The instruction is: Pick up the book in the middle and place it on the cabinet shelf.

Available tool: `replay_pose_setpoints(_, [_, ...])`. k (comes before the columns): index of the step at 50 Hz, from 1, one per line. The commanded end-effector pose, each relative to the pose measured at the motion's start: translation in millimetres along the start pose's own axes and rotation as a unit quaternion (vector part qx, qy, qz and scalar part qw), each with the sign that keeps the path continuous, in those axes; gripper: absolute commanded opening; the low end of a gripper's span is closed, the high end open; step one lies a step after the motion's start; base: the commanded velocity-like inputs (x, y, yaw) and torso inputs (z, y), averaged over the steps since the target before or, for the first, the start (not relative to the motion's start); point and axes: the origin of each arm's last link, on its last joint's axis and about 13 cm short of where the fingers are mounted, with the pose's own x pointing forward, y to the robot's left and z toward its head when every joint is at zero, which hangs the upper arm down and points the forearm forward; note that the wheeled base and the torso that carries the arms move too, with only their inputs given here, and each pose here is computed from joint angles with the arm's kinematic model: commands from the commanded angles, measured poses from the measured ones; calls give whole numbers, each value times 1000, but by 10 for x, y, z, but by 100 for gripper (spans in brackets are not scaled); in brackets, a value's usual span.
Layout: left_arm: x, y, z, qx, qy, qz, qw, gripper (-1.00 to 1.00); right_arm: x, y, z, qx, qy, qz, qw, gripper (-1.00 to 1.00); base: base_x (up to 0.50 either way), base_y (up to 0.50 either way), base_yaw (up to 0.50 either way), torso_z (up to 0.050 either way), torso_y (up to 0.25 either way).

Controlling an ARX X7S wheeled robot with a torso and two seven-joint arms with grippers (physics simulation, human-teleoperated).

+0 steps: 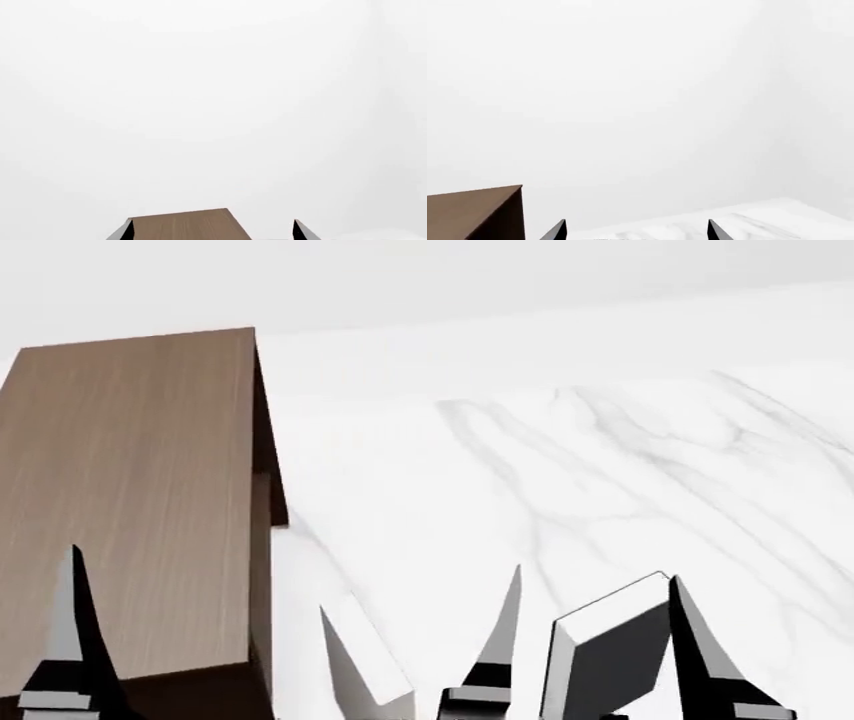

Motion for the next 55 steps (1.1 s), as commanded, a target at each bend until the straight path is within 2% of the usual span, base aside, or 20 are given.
replay_pose_setpoints(1, [10,1,-14,6,16,5,1000,100,16,-13,-32,-17,9,-12,1000,100,0,0,0,0,0])
replay_pose_setpoints(3, [9,2,-16,5,12,3,1000,100,20,-8,-40,-31,17,-11,999,100,0,0,0,12,0])
replay_pose_setpoints(37, [-2,8,13,-17,17,12,1000,100,18,-8,-20,-31,21,-12,999,100,0,0,0,49,0])
replay_pose_setpoints(44, [6,18,-12,-14,22,14,1000,100,27,-7,-58,-31,24,-13,999,100,0,0,0,50,0])
replay_pose_setpoints(47, [6,29,-19,9,23,16,1000,100,26,6,-53,-34,25,-8,999,100,0,0,0,50,-20])
replay_pose_setpoints(55, [4,15,-13,19,25,10,999,100,28,6,-52,-36,26,-7,999,100,0,0,0,40,-183])
